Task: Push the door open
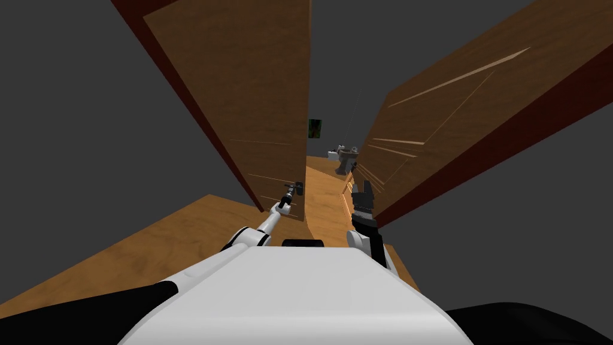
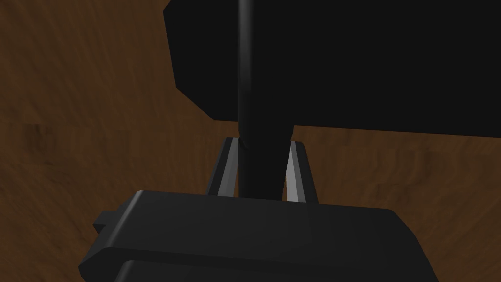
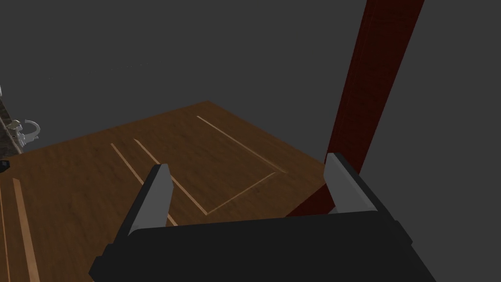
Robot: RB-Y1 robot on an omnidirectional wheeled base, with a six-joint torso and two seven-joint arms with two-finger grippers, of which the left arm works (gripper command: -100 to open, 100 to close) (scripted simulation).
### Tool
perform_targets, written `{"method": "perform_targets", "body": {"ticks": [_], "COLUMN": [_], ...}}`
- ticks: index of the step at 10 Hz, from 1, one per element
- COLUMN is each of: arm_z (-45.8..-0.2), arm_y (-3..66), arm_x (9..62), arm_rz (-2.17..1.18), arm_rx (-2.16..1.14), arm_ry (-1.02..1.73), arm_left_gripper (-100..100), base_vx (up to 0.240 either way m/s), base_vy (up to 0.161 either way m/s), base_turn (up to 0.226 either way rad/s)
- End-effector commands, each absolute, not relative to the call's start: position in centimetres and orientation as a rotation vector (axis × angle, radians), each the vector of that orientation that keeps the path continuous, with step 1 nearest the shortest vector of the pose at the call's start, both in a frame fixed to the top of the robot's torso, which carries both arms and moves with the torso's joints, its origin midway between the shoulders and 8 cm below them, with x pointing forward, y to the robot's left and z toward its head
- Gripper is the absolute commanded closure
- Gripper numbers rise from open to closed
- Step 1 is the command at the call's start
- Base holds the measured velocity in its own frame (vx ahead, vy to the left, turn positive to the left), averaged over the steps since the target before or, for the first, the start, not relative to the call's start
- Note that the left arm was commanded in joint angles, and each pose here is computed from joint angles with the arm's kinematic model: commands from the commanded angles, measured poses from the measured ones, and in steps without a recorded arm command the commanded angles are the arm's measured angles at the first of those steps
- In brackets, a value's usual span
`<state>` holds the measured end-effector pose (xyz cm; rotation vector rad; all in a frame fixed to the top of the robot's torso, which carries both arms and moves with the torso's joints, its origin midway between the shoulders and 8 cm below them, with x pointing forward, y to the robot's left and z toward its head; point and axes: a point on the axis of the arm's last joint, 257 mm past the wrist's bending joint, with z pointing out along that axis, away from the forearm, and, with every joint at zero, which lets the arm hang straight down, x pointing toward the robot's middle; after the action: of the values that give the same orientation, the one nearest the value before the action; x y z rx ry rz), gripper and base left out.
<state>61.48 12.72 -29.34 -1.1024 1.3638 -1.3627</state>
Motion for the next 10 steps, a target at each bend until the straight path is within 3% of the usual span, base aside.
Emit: {"method": "perform_targets", "body": {"ticks": [1, 6, 10], "arm_z": [-29.2, -29.4, -29.4], "arm_y": [12.8, 15.6, 18.6], "arm_x": [61.5, 61.8, 62.1], "arm_rz": [-1.364, -1.323, -1.282], "arm_rx": [-1.101, -1.124, -1.149], "arm_ry": [1.360, 1.333, 1.296], "arm_left_gripper": [100, 100, 100], "base_vx": [0.000, 0.146, 0.176], "base_vy": [0.000, -0.065, -0.124], "base_turn": [0.000, 0.029, 0.060]}}
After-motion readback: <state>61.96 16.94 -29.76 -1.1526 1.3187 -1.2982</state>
